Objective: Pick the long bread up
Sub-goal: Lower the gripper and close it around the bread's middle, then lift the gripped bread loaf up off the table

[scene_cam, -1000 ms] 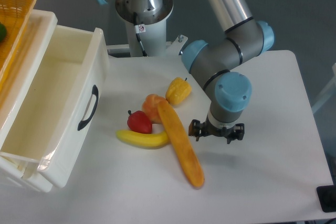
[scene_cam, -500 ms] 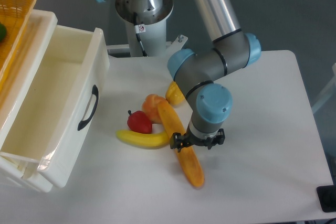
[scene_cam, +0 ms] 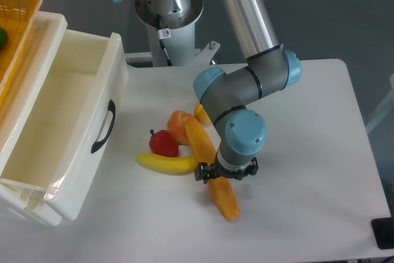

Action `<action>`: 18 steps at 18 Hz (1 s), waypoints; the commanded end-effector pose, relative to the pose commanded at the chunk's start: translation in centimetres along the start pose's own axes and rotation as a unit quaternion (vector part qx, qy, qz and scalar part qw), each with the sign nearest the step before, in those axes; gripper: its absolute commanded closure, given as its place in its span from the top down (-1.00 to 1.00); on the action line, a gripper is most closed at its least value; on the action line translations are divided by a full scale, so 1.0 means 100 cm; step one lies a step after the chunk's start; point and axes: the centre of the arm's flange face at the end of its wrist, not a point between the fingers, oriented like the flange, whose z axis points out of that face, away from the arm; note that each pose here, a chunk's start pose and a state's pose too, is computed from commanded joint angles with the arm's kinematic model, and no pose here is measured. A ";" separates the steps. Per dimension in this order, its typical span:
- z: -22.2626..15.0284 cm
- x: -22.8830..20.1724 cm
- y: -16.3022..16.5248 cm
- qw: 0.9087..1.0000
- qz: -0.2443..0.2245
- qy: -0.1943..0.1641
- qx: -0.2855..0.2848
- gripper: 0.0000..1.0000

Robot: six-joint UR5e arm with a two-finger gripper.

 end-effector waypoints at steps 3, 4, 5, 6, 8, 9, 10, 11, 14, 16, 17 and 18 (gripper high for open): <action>0.009 0.001 -0.003 1.000 0.000 0.002 -0.004 1.00; 0.012 0.004 -0.005 1.000 0.003 0.003 -0.006 1.00; 0.013 0.005 -0.005 1.000 0.003 0.002 -0.005 1.00; 0.014 0.006 -0.006 1.000 0.001 0.002 -0.006 0.88; 0.014 0.006 -0.006 1.000 0.000 0.003 -0.005 0.41; 0.011 0.006 -0.006 1.000 0.001 0.002 -0.004 0.01; 0.009 0.006 -0.005 1.000 0.002 0.002 -0.002 -0.38; 0.008 0.006 -0.005 1.000 0.004 0.002 -0.001 -0.69; -0.001 0.005 -0.005 1.000 0.010 -0.002 0.005 -0.95; -0.005 0.004 -0.004 1.000 0.014 -0.003 0.007 -0.96; -0.007 0.003 -0.005 1.000 0.013 -0.004 0.009 -0.96; -0.011 0.003 -0.006 1.000 0.015 -0.006 0.012 -0.96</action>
